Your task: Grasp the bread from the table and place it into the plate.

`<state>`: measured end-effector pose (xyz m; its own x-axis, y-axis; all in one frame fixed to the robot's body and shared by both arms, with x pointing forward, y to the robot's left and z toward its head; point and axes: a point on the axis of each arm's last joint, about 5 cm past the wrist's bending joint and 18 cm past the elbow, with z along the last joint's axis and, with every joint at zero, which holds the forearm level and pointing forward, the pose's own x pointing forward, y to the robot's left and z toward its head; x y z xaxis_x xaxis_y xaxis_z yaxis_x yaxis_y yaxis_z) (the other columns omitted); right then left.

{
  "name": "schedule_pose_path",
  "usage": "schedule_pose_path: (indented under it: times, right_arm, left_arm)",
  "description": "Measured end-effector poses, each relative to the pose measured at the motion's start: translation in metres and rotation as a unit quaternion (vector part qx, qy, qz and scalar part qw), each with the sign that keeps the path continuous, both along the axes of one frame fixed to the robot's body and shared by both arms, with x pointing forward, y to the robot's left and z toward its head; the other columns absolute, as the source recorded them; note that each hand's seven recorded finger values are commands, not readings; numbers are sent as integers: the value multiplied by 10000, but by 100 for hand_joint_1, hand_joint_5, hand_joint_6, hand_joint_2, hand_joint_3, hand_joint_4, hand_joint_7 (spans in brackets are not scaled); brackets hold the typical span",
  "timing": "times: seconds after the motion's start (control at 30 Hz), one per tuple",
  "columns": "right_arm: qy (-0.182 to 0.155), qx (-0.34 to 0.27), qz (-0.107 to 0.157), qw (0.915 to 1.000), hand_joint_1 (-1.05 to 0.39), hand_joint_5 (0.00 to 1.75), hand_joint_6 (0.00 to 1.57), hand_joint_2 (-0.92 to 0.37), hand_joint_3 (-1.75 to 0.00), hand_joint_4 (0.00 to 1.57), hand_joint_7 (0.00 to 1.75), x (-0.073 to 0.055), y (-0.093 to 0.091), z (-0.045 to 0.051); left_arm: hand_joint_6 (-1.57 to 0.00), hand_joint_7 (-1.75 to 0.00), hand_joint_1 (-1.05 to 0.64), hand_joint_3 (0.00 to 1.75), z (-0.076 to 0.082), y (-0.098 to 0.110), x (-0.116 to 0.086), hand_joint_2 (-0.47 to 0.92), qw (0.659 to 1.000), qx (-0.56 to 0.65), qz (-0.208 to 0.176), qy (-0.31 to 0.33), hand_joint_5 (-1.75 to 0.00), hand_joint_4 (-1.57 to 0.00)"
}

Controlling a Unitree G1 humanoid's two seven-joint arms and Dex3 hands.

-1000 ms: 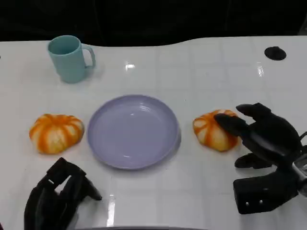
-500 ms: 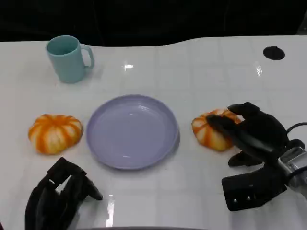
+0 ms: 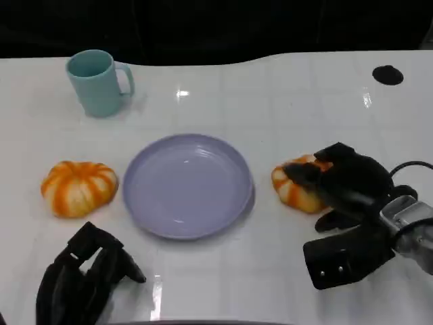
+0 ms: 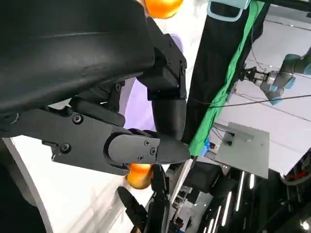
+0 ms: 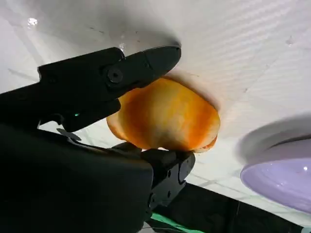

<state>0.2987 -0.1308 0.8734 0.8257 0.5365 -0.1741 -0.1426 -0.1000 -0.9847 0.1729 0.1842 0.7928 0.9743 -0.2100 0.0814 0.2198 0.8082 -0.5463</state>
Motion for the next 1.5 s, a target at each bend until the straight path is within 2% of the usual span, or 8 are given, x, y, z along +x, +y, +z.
schedule_pose_path:
  times: [0.27,0.57,0.67,0.73,0.8,1.1,1.3,1.5]
  right_arm:
    - [37,46,13,10000,-35,85,66,-88,0,48,18,31,43,12]
    - [-326,652,200,9971,-19,170,104,-92,-10,72,45,-22,16,-51]
    - [-450,837,268,9951,-20,174,97,-92,-20,83,76,-60,1,-95]
    - [-519,895,309,9941,-23,174,74,-92,-29,88,137,-67,0,-103]
    - [-547,915,337,9937,-24,175,66,-92,-34,89,162,-70,2,-106]
    - [-660,1016,465,9915,-21,175,66,-62,-88,90,175,-85,9,-117]
    - [-704,1349,514,9870,-17,175,67,-54,-100,90,175,-119,5,-142]
    - [-747,2411,295,9672,-18,175,68,-53,-122,91,175,-150,8,-125]
  left_arm:
    - [-52,-153,-58,24,12,1,4,92,10000,7,5,-42,-175,-65]
    - [-51,-154,-58,24,30,-6,6,92,9999,-5,14,-103,-175,-64]
    - [-51,-154,-58,25,28,-8,1,92,9999,-9,19,-102,-175,-64]
    - [-50,-154,-58,24,28,-8,-2,92,9999,-9,21,-102,-175,-64]
    - [-50,-154,-58,24,30,-6,-5,92,9999,-10,20,-104,-175,-63]
    - [-52,-151,-57,24,18,-4,-27,92,10000,-58,-6,-23,-175,-63]
    - [-52,-152,-58,23,21,-4,-26,92,10000,-57,-2,-37,-175,-64]
    - [-53,-150,-57,23,23,-7,-25,92,10000,-83,-20,-18,-175,-64]
